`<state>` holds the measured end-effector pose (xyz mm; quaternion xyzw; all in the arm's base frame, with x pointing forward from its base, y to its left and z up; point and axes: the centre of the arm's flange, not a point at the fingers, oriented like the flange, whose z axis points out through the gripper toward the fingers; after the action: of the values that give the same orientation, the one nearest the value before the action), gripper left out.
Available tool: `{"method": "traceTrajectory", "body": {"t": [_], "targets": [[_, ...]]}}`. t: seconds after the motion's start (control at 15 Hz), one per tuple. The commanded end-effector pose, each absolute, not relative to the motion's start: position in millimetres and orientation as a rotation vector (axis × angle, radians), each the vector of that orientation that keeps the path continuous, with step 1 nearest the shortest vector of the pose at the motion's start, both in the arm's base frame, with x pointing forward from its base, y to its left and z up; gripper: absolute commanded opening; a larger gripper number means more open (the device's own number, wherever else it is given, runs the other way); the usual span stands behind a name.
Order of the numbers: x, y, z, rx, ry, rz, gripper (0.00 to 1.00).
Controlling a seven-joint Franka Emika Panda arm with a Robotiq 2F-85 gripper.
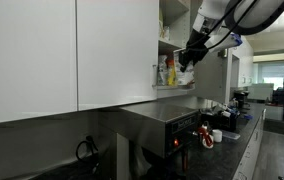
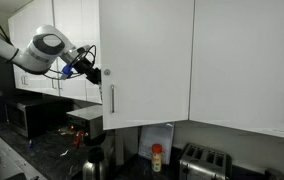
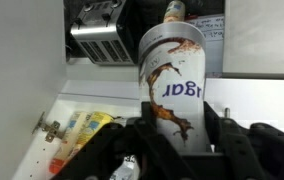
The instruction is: Open the right cabinet door, take the container and put it in the cabinet, then close the cabinet door
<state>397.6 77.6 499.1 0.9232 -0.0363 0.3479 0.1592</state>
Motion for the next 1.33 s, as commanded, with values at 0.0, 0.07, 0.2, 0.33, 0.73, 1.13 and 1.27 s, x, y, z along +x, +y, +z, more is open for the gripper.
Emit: {"method": "traceTrajectory", "body": {"t": [0.0, 0.07, 0.2, 0.33, 0.73, 1.13, 1.27], "targets": [[433, 65, 506, 2.576, -0.176, 1.003, 0.24], [439, 61, 506, 2.567, -0.192, 1.007, 0.24], [450, 53, 508, 2.555, -0.224, 1.005, 0.24], [460, 48, 510, 2.541, -0.247, 1.012, 0.24], [485, 38, 511, 2.504, -0.293, 1.041, 0.24], [505, 30, 513, 2.483, -0.316, 1.059, 0.24], [511, 24, 515, 2.479, -0.327, 1.069, 0.24]]}}
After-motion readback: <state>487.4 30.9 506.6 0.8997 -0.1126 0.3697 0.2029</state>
